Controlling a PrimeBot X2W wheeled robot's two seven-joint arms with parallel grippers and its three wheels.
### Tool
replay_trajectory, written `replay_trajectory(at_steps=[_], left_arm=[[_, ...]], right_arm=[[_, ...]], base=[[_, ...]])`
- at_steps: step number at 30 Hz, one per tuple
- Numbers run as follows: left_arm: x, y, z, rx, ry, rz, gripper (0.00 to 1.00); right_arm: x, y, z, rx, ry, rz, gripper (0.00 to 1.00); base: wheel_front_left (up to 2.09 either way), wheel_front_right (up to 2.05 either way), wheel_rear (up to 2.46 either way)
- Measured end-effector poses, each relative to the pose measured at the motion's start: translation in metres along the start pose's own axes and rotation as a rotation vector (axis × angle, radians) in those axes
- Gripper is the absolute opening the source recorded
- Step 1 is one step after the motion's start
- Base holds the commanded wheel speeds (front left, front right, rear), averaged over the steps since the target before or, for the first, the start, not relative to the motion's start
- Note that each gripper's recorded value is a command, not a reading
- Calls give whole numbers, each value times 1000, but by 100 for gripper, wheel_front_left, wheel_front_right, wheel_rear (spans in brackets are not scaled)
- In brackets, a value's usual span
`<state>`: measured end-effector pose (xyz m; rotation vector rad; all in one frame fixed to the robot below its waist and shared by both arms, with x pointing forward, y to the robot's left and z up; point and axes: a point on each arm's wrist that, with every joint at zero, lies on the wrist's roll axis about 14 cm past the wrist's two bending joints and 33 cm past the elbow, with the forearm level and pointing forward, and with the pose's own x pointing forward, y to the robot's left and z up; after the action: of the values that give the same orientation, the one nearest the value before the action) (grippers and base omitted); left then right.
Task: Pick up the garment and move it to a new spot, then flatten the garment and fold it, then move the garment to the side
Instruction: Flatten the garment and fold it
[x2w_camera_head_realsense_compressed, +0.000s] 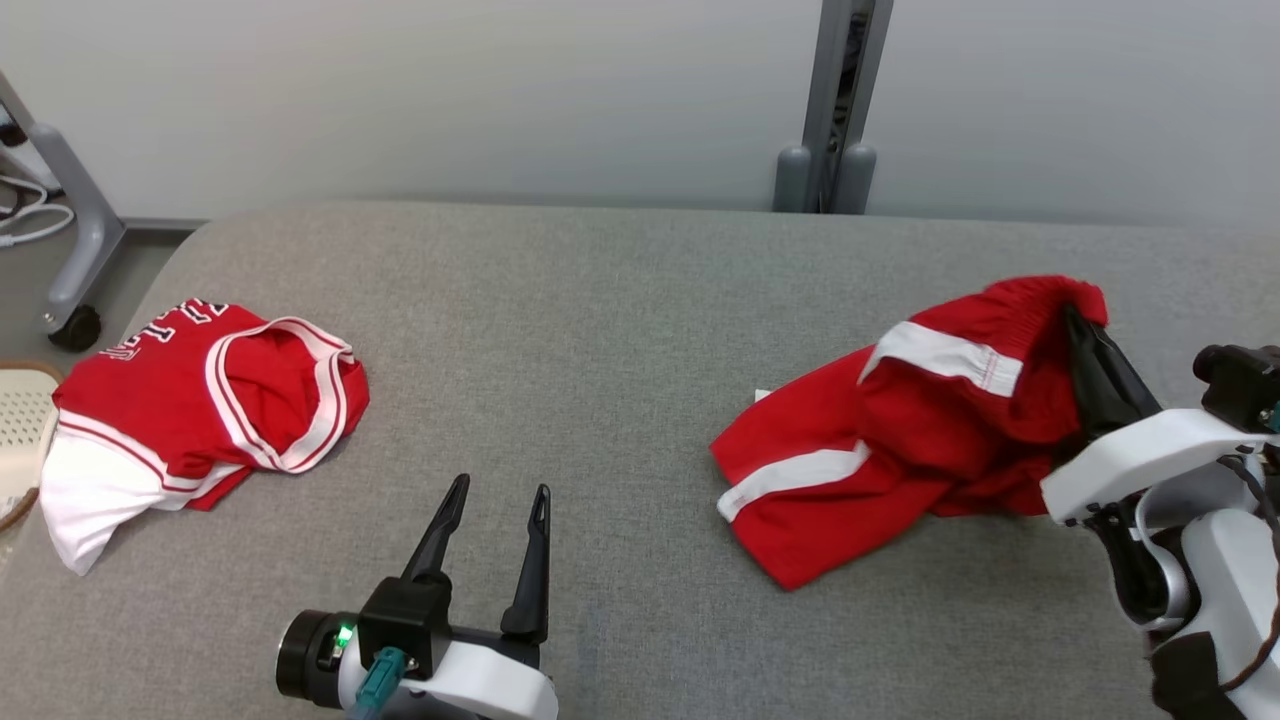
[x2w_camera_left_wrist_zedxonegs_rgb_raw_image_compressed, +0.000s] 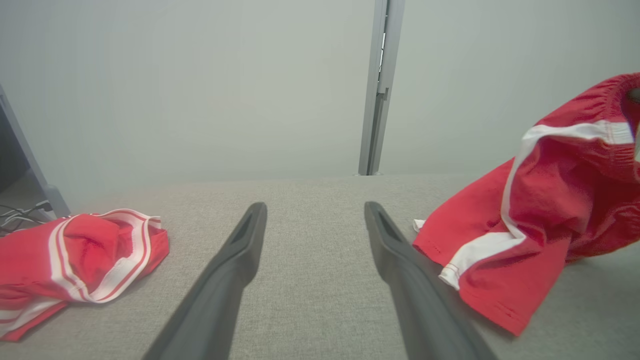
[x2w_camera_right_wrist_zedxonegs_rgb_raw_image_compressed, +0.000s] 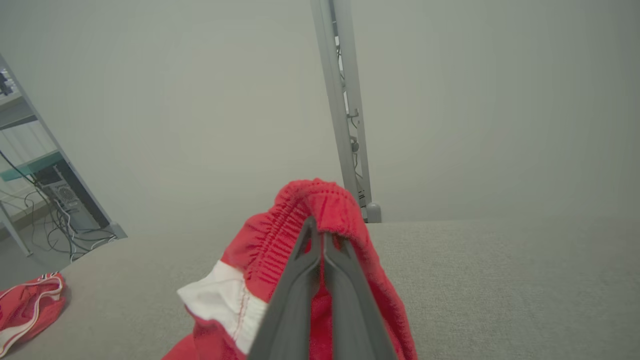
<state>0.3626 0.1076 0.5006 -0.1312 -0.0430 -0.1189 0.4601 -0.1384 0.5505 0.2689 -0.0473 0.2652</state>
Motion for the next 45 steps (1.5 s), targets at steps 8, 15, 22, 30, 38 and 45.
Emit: replay_trajectory(at_steps=[8,15,22,30,38,45], left_arm=[[10,5,-10,1,28,5,100],[14,3,-15,0,44,-3,100],[18,1,-18,1,52,-13,100],[20,-1,-21,4,58,-22,100],[20,-4,-16,8,44,-30,100],[18,-10,-1,6,1,-42,100]], right_arm=[[-6,-64,-70,-227,275,-93,0],[-32,-108,-105,-226,425,-213,0],[-46,-143,-105,-228,451,-311,0],[-48,-159,-100,-258,452,-352,100],[-42,-150,-90,-249,411,-348,100],[-24,-131,-36,-238,207,-312,100]], base=[[0,0,0],[0,0,0],[0,0,0],[0,0,0],[0,0,0],[0,0,0]])
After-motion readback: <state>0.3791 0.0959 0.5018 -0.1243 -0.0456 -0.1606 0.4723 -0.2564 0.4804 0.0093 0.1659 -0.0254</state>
